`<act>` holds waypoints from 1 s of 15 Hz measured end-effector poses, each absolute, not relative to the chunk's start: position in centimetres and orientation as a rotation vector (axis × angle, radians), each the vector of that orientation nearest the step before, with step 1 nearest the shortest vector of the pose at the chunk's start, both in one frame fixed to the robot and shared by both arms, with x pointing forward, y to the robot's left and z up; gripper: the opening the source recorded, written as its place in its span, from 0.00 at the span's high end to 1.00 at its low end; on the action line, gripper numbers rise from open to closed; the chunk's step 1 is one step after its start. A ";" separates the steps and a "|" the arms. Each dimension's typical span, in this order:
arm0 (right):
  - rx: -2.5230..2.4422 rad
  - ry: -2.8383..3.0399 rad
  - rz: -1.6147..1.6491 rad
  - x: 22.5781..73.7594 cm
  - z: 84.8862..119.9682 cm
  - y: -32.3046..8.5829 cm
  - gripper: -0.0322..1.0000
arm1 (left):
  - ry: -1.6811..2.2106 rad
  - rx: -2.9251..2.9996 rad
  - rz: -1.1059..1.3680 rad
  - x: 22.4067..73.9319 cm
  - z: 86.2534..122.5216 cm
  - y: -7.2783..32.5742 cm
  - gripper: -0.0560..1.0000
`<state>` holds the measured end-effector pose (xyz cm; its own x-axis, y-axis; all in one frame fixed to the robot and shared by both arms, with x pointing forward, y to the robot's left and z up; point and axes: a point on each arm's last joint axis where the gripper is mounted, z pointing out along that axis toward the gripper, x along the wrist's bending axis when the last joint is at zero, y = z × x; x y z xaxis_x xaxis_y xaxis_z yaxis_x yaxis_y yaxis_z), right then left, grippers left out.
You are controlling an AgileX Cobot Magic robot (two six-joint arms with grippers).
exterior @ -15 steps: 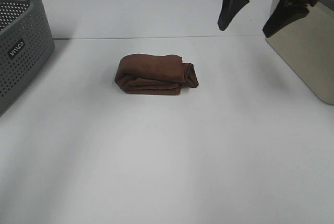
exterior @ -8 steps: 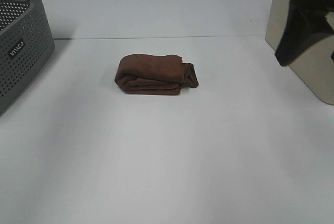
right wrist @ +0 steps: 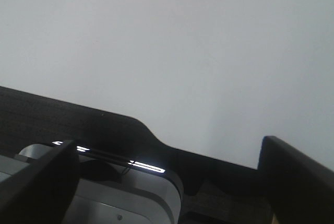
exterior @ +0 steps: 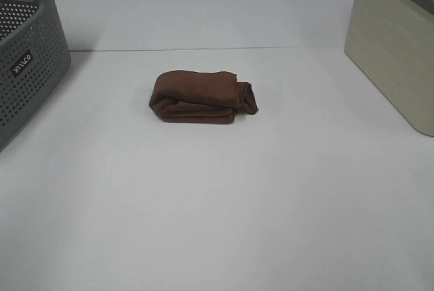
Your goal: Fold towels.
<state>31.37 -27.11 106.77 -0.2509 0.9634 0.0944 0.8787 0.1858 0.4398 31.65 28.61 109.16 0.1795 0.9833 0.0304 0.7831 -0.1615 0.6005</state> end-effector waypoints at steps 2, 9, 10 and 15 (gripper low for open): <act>1.729 2.222 0.651 29.5 106.0 -27.7 0.13 | 1.620 1.980 0.613 29.7 107.7 29.2 0.30; 1.442 2.065 0.874 24.3 105.1 -29.2 0.13 | 1.305 1.909 0.683 24.9 105.8 29.7 0.30; 1.417 2.037 0.905 23.9 105.0 -29.4 0.13 | 1.271 1.924 0.665 24.8 105.7 29.5 0.30; 1.375 1.992 0.954 23.8 104.6 -29.4 0.13 | 1.152 1.948 0.687 25.2 105.3 28.9 0.30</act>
